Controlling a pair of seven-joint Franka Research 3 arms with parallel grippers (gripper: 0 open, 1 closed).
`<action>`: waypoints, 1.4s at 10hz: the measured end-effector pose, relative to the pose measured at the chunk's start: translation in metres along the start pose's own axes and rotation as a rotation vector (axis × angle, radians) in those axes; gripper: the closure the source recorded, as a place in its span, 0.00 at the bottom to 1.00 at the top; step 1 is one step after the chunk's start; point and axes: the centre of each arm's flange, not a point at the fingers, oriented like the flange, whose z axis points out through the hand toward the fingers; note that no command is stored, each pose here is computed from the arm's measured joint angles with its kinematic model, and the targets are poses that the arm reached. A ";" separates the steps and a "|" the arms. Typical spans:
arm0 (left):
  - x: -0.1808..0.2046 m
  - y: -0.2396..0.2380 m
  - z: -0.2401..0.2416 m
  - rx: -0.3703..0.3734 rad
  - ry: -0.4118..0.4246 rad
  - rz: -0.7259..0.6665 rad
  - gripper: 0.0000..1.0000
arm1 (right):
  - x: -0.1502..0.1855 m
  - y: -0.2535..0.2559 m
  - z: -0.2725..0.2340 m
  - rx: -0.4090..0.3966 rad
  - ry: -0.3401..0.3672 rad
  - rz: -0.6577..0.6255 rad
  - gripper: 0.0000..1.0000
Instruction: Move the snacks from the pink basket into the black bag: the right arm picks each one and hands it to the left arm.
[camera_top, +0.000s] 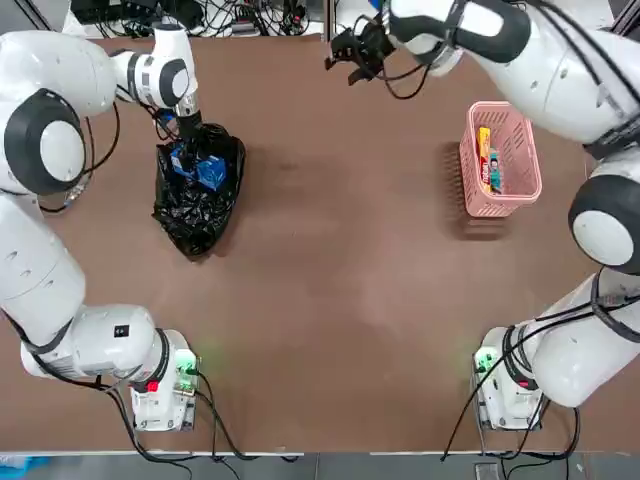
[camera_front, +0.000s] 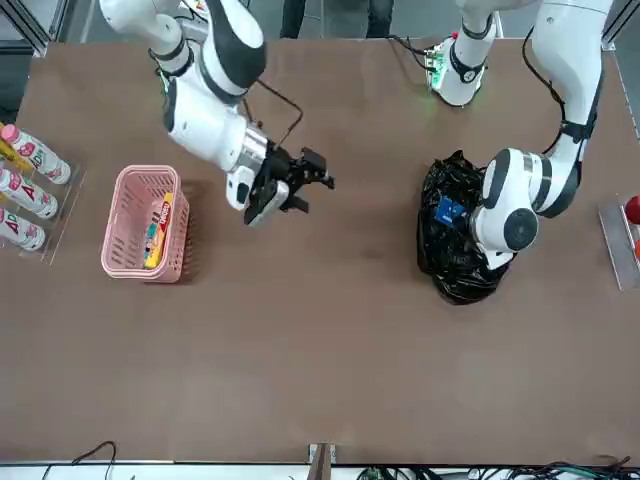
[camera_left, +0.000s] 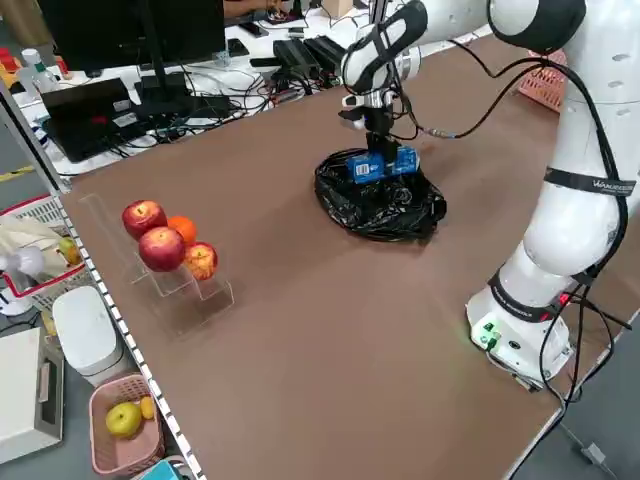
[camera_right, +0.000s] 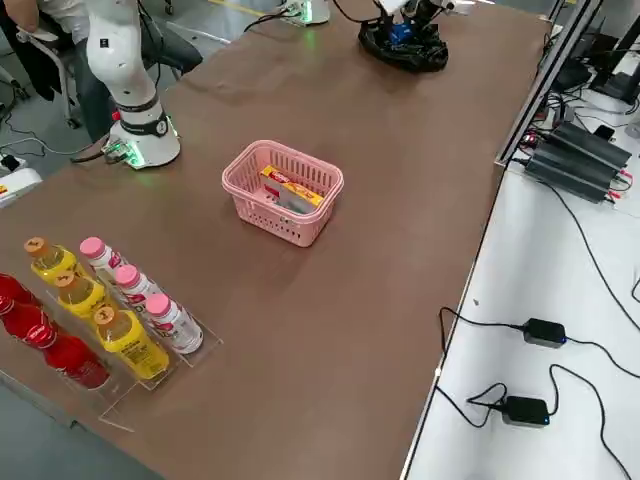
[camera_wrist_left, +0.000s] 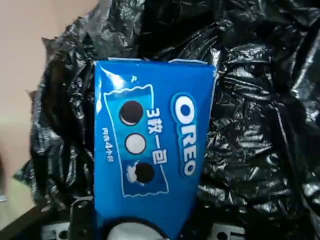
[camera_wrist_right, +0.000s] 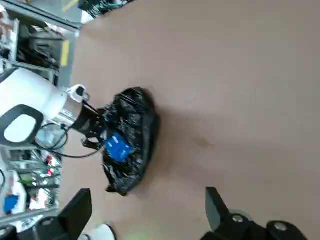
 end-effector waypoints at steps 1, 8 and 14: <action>0.001 0.001 0.002 -0.017 0.000 -0.012 0.45 | 0.004 0.010 -0.020 -0.058 -0.024 -0.042 0.00; 0.015 0.039 0.003 -0.138 0.047 -0.093 0.32 | -0.038 0.092 -0.125 -0.528 -0.155 -0.063 0.00; -0.008 0.009 -0.096 -0.202 0.104 -0.118 0.00 | -0.084 0.177 -0.168 -0.708 -0.186 0.068 0.00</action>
